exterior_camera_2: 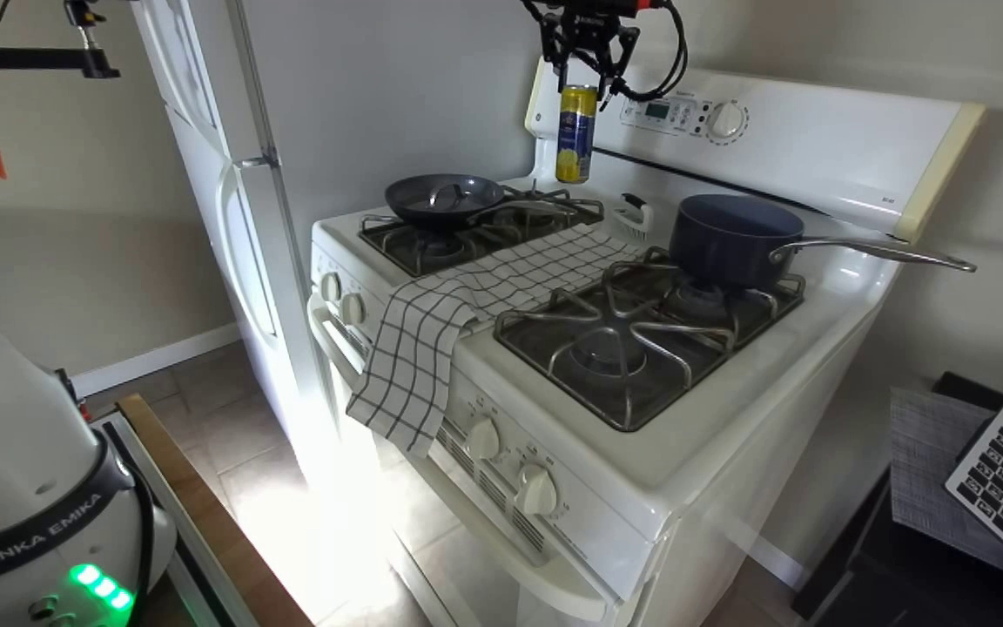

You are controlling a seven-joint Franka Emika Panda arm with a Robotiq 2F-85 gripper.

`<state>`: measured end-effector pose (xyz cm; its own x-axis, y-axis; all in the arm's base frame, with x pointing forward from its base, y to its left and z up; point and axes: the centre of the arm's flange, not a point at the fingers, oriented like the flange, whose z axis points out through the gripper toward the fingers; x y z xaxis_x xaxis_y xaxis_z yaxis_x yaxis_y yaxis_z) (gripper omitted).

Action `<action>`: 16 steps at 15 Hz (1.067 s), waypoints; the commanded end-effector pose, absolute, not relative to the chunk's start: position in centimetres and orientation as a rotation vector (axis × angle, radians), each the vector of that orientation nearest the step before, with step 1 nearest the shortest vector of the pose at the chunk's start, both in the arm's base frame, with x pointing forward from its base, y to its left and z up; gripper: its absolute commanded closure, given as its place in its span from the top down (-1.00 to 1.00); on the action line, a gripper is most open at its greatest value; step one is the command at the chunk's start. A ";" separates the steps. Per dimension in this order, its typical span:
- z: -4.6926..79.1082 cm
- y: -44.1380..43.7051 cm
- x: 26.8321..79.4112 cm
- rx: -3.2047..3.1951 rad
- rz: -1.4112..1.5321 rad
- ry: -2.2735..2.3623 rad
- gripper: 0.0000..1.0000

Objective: Put the yellow can on the white and black towel.

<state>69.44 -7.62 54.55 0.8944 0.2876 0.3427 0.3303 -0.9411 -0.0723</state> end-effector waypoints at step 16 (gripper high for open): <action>48.4 -7.2 64.3 -3.002 -0.660 -0.041 -0.25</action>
